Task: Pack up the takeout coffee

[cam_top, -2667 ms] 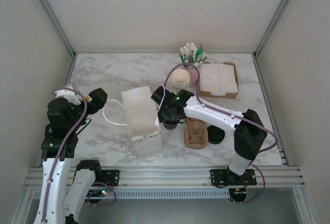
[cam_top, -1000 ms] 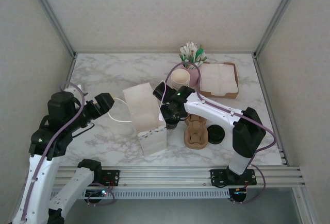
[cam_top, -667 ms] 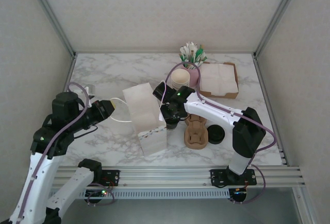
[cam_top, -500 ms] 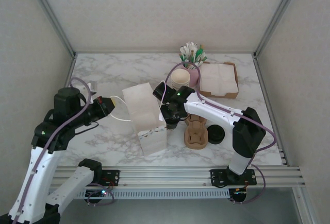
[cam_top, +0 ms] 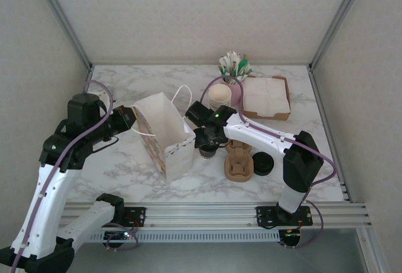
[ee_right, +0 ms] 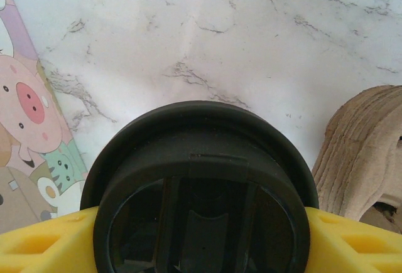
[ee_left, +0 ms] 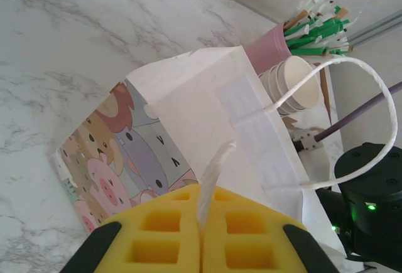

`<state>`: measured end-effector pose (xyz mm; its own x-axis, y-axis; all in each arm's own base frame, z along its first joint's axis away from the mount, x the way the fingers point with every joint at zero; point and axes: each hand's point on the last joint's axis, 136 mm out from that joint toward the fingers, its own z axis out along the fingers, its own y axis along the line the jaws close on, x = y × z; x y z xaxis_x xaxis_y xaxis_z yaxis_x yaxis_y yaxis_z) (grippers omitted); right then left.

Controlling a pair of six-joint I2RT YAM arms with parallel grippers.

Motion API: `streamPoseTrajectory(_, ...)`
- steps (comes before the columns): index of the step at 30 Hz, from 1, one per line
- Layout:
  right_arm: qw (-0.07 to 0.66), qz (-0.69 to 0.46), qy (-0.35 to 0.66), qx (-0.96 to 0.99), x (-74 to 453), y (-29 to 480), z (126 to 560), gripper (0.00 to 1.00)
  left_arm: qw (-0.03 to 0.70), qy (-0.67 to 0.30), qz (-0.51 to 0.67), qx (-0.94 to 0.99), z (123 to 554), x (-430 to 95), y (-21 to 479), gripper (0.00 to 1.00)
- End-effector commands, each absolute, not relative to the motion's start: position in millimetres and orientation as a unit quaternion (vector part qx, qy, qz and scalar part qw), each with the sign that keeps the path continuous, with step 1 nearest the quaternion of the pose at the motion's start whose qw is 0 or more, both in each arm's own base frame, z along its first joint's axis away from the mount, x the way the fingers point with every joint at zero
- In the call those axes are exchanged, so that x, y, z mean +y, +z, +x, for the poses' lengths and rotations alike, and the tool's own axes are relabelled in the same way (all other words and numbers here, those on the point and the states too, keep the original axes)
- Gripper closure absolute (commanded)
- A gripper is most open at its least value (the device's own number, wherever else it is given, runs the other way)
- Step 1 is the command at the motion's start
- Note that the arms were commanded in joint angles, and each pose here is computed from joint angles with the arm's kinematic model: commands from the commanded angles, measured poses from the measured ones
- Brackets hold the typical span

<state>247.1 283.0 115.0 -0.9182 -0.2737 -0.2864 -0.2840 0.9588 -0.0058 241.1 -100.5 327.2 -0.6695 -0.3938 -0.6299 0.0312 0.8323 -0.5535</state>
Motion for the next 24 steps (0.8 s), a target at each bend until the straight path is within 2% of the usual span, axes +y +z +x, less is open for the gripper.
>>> streamPoseTrajectory(1, 0.042, -0.162, -0.162, 0.972, 210.4, 55.4, 220.7, 0.28, 0.408, -0.239, -0.099, 0.876, 236.8, -89.8, 329.9, 1.00)
streamPoseTrajectory(10, 0.038, -0.166, -0.208, 0.963, 198.3, 50.3, 222.7, 0.28, 0.413, -0.173, -0.105, 0.888, 238.1, -66.3, 311.9, 1.00)
streamPoseTrajectory(16, 0.030, -0.169, -0.244, 0.955, 187.4, 47.8, 221.7, 0.27, 0.415, -0.190, -0.097, 0.884, 240.9, -68.8, 309.8, 1.00)
streamPoseTrajectory(24, 0.040, -0.145, -0.157, 0.976, 207.2, 57.3, 215.5, 0.27, 0.418, -0.224, -0.080, 0.877, 243.7, -77.8, 306.7, 1.00)
